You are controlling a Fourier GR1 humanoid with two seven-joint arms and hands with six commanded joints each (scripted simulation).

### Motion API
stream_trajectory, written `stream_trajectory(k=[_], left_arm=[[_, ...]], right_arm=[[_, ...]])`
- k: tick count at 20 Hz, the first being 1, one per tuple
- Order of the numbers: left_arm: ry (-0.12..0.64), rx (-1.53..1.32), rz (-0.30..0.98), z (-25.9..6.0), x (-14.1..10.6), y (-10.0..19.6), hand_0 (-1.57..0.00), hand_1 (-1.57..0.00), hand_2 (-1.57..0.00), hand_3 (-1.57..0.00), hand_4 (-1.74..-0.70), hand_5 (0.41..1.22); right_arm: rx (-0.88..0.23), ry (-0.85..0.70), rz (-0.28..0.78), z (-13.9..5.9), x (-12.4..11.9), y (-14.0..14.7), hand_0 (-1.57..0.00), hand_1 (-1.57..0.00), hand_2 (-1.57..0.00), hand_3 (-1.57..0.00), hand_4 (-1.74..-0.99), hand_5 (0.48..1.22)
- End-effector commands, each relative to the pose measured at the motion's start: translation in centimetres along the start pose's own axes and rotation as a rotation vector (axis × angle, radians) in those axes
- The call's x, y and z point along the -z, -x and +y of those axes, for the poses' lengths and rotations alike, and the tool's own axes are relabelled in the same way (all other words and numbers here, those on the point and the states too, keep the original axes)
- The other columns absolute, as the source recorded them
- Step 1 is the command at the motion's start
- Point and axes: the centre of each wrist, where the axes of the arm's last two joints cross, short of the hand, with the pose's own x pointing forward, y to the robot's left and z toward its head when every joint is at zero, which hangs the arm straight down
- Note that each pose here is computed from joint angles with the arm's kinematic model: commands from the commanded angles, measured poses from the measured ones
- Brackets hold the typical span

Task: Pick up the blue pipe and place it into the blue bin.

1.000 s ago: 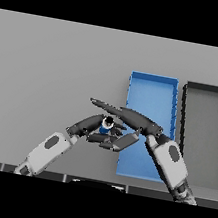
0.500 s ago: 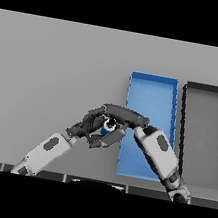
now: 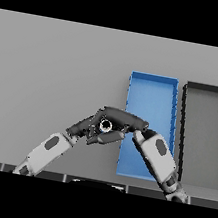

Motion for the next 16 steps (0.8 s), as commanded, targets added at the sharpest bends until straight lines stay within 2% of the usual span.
stream_trajectory(k=[1,2,3,4,6,7,9,12,14,16], left_arm=[[0.004,0.008,0.014,0.0,0.3,0.0,-1.51,-1.42,-1.51,-0.51,-1.73,1.218],[0.008,0.018,0.015,0.1,0.3,-0.1,-1.50,-1.36,-1.52,-0.51,-1.73,1.219],[0.019,0.024,0.021,0.1,0.2,0.0,-1.43,-1.22,-1.35,-0.53,-1.64,1.219],[0.037,0.036,0.026,0.2,0.2,0.0,-1.41,-1.19,-1.24,-0.52,-1.54,1.219],[0.074,0.043,0.052,0.2,0.2,0.1,-0.98,-0.80,-0.82,-0.33,-1.34,1.220],[0.100,0.047,0.045,0.6,-0.3,0.3,-0.78,-0.64,-0.65,-0.27,-1.25,1.220],[0.128,0.070,0.063,1.1,-0.4,0.0,-0.50,-0.41,-0.42,-0.17,-1.11,1.184],[0.108,0.110,0.053,0.8,-0.2,0.1,-0.26,-0.21,-0.21,-0.09,-0.95,0.964],[0.088,0.121,0.114,0.9,-0.3,0.4,-0.16,-0.13,-0.14,-0.05,-0.88,0.842],[0.072,0.133,0.112,0.7,-0.5,0.5,-0.10,-0.09,-0.09,-0.03,-0.84,0.754]], right_arm=[[0.010,0.003,-0.011,0.2,0.1,0.1,-1.51,-1.51,-1.51,-1.49,-1.471,1.135],[0.026,-0.003,-0.017,0.1,-0.2,0.1,-1.52,-1.52,-1.52,-1.51,-1.473,1.152],[0.040,-0.006,-0.013,0.1,0.0,0.3,-1.53,-1.53,-1.53,-1.52,-1.474,1.166],[0.043,-0.006,-0.021,0.2,-0.1,0.3,-1.54,-1.54,-1.54,-1.53,-1.477,1.177],[0.029,-0.006,-0.034,0.6,-0.2,0.5,-1.55,-1.55,-1.55,-1.54,-1.480,1.193],[0.028,-0.004,-0.025,0.5,-0.4,0.3,-1.56,-1.56,-1.56,-1.55,-1.481,1.198],[0.031,-0.002,-0.031,0.6,0.1,0.1,-1.56,-1.56,-1.56,-1.56,-1.482,1.206],[0.046,0.011,-0.022,0.5,-0.3,-0.2,-1.57,-1.57,-1.57,-1.56,-1.484,1.214],[0.047,0.006,-0.050,0.7,-0.6,-0.3,-1.57,-1.57,-1.57,-1.57,-1.484,1.216],[0.048,0.013,-0.049,0.5,-0.4,-0.4,-1.57,-1.57,-1.57,-1.57,-1.485,1.218]])
